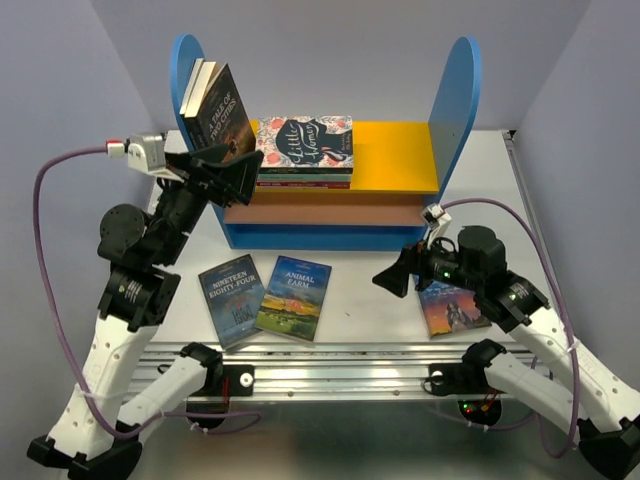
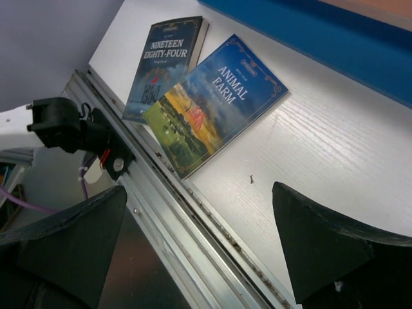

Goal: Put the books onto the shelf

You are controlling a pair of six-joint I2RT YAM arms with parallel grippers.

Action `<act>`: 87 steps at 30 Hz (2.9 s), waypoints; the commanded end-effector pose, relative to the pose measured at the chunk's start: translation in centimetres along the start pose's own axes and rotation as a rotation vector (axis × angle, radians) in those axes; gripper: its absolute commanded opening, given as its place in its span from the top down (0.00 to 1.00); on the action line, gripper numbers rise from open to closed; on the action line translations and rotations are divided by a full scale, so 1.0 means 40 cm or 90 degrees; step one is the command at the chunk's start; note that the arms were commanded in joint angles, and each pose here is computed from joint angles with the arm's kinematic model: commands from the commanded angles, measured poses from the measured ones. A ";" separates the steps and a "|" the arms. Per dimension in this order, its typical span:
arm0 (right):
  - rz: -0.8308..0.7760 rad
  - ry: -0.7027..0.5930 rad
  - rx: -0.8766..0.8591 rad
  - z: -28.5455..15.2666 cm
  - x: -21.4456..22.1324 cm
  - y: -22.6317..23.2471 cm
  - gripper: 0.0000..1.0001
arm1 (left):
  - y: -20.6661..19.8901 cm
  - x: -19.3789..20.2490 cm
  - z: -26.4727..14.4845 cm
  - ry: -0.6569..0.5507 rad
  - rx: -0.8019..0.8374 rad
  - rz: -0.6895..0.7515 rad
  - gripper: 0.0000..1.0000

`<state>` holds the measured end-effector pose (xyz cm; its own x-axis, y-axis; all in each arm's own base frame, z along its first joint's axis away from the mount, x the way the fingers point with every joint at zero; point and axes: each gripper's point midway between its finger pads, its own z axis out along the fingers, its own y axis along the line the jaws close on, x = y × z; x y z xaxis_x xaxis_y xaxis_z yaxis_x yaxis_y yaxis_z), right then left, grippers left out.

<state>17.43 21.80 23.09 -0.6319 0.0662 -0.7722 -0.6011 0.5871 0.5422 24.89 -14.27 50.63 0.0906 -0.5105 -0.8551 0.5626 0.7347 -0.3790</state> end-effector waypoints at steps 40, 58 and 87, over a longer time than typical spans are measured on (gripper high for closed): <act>0.168 0.036 0.046 0.213 0.232 -0.133 0.00 | 0.392 0.929 -0.414 0.501 -0.560 -0.146 0.01; 0.251 -0.059 0.134 0.324 0.226 -0.138 0.00 | 0.375 1.022 -0.434 0.574 -0.524 -0.162 0.40; 0.280 0.029 0.090 0.351 0.246 -0.062 0.00 | 0.236 1.135 -0.516 0.675 -0.518 -0.247 0.69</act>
<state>20.46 29.41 5.22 -0.8176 0.3203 -0.4785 -0.1081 0.7309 0.6739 18.89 -21.89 1.95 -0.8109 -0.4276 -0.3996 -0.2225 0.8568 -0.4652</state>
